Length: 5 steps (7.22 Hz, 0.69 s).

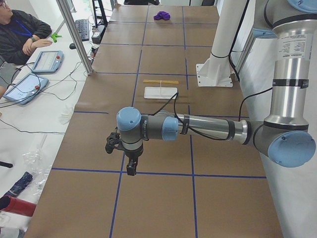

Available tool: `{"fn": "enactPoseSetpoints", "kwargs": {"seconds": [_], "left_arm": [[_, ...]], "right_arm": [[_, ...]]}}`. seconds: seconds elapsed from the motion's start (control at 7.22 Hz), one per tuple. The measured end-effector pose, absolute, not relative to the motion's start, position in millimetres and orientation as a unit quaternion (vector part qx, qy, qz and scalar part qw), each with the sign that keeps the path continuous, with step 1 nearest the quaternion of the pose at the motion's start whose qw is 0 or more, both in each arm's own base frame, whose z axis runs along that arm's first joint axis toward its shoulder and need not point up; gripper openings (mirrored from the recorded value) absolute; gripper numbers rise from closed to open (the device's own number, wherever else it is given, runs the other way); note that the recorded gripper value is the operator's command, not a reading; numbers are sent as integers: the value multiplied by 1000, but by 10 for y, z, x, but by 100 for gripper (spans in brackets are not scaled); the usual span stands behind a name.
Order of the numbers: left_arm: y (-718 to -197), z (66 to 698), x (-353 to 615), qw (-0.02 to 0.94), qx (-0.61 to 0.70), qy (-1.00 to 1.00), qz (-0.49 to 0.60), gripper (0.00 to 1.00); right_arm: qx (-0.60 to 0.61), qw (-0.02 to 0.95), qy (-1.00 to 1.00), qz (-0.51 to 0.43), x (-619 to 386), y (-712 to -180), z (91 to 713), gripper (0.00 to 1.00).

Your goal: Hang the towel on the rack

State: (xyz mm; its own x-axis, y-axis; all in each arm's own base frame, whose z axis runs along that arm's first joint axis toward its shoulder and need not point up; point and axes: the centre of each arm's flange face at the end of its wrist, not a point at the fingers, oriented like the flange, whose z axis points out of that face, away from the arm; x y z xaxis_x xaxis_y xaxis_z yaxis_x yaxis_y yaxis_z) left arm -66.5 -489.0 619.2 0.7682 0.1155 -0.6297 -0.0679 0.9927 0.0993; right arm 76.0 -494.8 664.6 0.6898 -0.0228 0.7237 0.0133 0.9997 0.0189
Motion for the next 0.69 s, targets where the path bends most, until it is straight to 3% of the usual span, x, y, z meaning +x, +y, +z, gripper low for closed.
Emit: {"fn": "enactPoseSetpoints", "kwargs": {"seconds": [0.69], "left_arm": [[-4894,6164,-665,939,39,337,50,100]], "right_arm": [[19,919,-395,-13,746,-5025,6469,100]]}}
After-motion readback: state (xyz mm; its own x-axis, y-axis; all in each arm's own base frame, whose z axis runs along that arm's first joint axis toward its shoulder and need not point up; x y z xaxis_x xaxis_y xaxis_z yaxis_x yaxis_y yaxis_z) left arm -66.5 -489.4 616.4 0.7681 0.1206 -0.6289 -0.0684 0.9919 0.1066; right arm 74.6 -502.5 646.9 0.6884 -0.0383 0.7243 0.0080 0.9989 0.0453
